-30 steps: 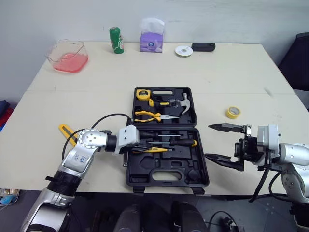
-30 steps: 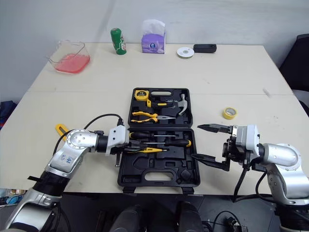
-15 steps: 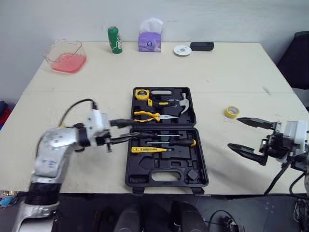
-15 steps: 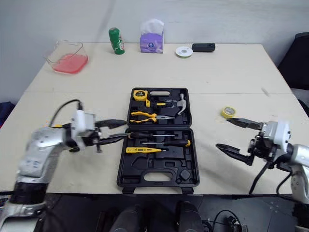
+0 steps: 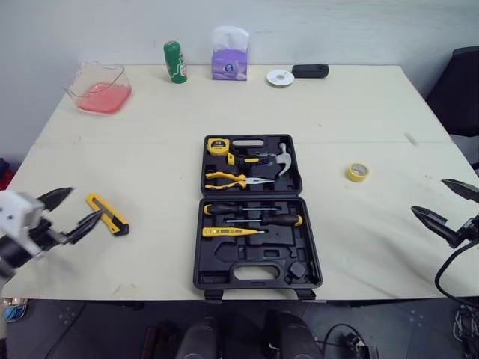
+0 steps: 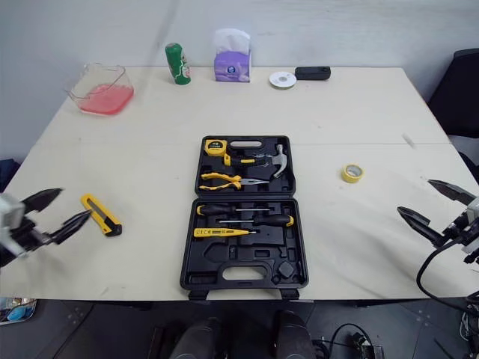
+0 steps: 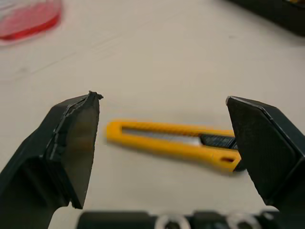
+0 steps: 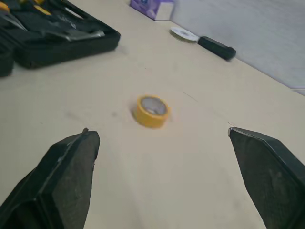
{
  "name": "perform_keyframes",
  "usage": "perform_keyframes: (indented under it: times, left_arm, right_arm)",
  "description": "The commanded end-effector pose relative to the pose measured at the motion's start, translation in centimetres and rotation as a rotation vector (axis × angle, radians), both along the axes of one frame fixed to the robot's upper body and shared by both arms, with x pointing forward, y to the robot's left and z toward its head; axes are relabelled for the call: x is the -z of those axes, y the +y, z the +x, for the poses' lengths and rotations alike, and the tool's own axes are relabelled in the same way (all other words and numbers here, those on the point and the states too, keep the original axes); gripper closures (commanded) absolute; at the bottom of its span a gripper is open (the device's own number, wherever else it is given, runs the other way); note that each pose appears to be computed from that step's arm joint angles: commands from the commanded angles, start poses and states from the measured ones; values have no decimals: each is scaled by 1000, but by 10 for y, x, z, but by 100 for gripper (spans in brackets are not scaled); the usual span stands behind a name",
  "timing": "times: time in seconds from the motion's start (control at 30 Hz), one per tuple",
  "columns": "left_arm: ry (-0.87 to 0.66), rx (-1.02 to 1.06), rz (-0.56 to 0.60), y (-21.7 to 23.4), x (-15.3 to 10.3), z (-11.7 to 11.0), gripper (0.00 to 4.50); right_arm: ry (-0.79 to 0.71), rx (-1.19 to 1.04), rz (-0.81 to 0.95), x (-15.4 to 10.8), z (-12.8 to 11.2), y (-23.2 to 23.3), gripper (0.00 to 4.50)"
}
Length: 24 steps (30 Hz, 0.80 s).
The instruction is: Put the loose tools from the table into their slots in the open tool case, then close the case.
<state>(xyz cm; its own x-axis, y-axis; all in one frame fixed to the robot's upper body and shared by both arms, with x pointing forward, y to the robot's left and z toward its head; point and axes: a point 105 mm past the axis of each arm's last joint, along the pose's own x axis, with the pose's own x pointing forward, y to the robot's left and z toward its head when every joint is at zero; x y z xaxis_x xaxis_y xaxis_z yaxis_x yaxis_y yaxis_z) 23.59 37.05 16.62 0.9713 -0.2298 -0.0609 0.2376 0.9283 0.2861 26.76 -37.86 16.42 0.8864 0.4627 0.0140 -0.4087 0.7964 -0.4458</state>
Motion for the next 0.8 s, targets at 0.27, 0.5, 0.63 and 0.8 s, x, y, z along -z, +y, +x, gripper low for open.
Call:
perform_keyframes:
  times: [0.27, 0.5, 0.63, 0.8]
  left_arm:
    - [-69, -532, -110, 100, 13, -88, 2]
    - [-81, -489, -77, 87, 6, -79, 2]
    - [-83, -439, -63, 70, -4, -67, 2]
    - [-61, -394, -104, 39, -13, -50, 2]
  right_arm:
    - [-33, 228, -3, 13, -18, -41, 0]
    - [-48, 182, 17, 13, -4, -26, 0]
    - [-72, 54, 40, 3, 15, 1, 0]
    - [-96, -146, 90, -12, 33, 47, 0]
